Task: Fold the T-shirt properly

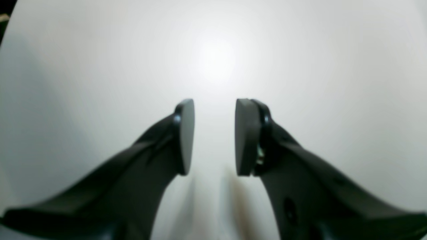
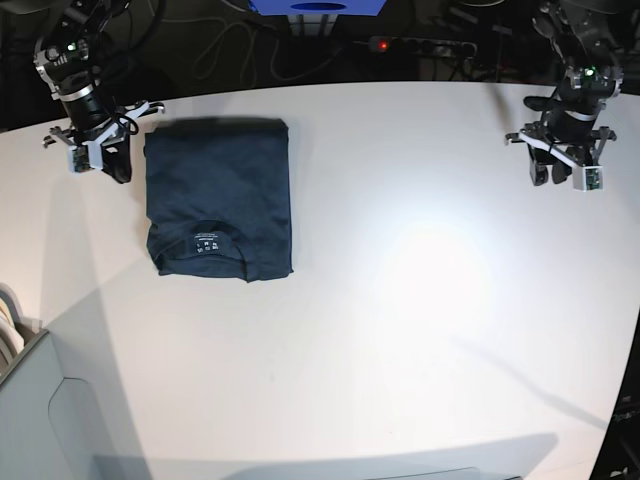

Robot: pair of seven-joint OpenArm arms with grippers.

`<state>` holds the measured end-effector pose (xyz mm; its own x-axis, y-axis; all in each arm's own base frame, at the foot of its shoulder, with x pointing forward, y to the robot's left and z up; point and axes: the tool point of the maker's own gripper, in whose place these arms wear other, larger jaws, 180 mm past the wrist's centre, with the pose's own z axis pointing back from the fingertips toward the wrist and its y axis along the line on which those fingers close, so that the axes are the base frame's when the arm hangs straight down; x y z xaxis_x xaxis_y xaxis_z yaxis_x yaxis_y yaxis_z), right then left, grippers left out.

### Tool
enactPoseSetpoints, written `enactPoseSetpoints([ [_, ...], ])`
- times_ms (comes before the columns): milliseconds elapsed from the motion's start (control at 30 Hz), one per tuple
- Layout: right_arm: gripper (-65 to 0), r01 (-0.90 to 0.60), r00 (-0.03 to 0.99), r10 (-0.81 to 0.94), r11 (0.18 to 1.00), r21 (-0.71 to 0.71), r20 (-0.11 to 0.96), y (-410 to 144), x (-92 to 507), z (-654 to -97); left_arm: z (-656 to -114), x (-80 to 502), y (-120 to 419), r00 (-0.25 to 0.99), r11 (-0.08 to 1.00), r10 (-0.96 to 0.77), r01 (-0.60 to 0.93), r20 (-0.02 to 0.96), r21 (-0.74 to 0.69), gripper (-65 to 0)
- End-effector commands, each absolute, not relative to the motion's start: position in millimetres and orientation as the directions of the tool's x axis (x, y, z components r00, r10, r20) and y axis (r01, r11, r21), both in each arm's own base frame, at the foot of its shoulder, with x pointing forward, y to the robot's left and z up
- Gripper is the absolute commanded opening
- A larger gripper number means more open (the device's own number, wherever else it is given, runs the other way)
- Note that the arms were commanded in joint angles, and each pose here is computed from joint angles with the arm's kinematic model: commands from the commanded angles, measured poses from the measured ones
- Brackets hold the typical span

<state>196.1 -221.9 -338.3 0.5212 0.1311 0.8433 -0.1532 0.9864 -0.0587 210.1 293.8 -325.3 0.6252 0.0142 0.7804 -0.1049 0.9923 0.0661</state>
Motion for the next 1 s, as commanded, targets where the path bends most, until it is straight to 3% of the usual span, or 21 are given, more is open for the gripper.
enactPoseSetpoints([
  [0,-65.0,-0.149,0.502,0.135,0.986,-0.068,0.854,-224.8,190.3,-330.3,-313.1,209.9,290.4,0.597,0.993,-0.006,-0.093,0.802,0.077,-45.3],
  [67,-65.0,-0.119,0.54,0.127,0.99,-0.074,0.832,-231.7,173.5,-335.1,-311.2,197.6,289.2,0.61,0.991,-0.015,-0.094,0.793,0.091,-47.0],
  [267,-65.0,-0.101,0.713,0.133,0.991,-0.087,0.688,-241.3,109.6,-359.4,-323.2,140.7,302.1,0.688,0.978,0.038,-0.175,0.724,0.115,-65.0],
  [400,-65.0,-0.112,0.801,0.133,0.991,-0.072,0.584,-240.2,69.8,-373.5,-347.9,90.3,298.7,0.762,0.965,0.127,-0.243,0.634,0.099,-65.0],
  [667,-65.0,-0.124,0.905,0.098,0.992,0.036,0.415,-242.1,32.9,-444.4,-444.1,-14.7,272.4,0.865,0.92,0.373,-0.391,0.335,-0.016,-65.0],
  [833,-65.0,-0.052,0.948,0.001,0.987,0.152,0.319,-241.7,18.6,-511.1,-491.3,-36.1,268.7,0.876,0.9,0.434,-0.433,0.209,-0.054,-65.0],
  [967,-65.0,0.045,0.945,-0.125,0.965,0.26,0.301,-225.6,5.8,-554.2,-530.0,-43.3,275.7,0.845,0.862,0.506,-0.502,0.176,-0.068,-65.0],
])
